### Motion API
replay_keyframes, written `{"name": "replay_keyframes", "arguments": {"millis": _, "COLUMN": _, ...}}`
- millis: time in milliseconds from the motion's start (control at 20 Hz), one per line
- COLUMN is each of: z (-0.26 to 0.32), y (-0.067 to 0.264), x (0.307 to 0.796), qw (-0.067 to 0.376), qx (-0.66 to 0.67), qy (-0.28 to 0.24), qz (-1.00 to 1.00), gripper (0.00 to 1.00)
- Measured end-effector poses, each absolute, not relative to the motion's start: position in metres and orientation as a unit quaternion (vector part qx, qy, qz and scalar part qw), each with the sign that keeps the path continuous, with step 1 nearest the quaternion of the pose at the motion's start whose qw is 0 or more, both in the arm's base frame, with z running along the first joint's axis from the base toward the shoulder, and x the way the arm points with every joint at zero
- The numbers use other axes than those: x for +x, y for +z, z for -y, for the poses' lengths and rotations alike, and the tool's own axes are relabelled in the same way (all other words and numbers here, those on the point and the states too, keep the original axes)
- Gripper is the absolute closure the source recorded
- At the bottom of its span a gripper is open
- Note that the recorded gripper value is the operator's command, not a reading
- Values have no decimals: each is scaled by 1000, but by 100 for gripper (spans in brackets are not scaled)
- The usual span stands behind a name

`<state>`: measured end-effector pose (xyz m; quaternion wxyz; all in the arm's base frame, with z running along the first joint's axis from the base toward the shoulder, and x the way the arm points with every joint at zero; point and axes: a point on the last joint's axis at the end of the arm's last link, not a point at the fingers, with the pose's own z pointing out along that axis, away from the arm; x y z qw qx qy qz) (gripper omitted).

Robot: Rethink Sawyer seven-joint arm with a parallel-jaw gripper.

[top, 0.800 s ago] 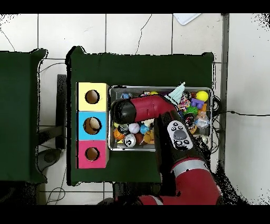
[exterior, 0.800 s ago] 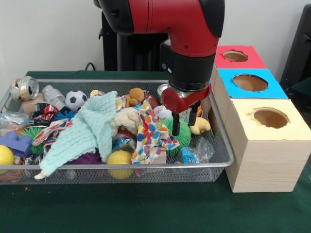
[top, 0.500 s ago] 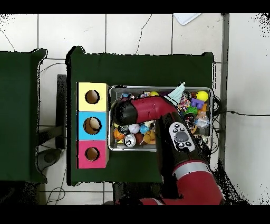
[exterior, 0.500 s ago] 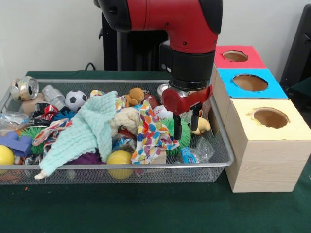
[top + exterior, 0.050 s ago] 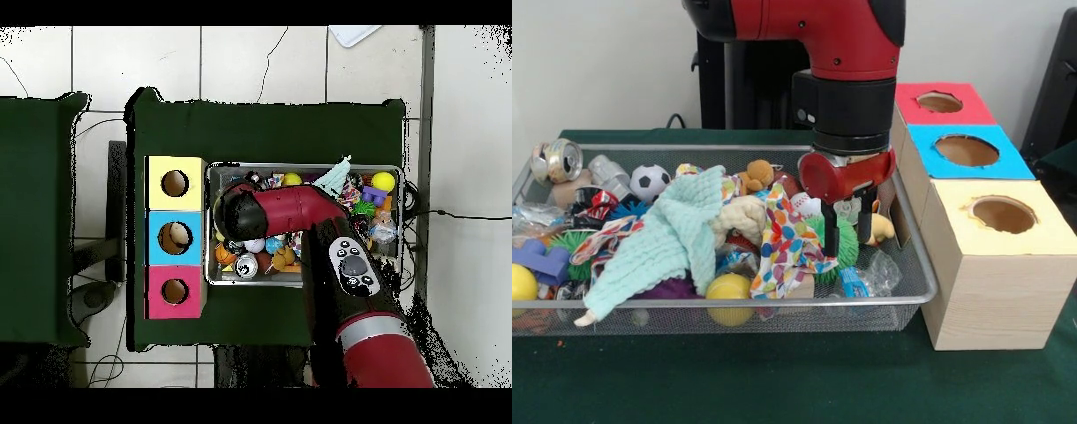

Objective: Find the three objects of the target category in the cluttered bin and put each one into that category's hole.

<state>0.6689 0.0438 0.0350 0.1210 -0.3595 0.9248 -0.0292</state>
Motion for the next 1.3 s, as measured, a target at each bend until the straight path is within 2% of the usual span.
{"name": "replay_keyframes", "arguments": {"millis": 850, "z": -62, "y": 29, "x": 667, "qw": 114, "qx": -360, "qy": -25, "qz": -926, "gripper": 0}}
{"name": "replay_keyframes", "arguments": {"millis": 1300, "z": -77, "y": 3, "x": 672, "qw": 106, "qx": -366, "qy": -29, "qz": -924, "gripper": 0}}
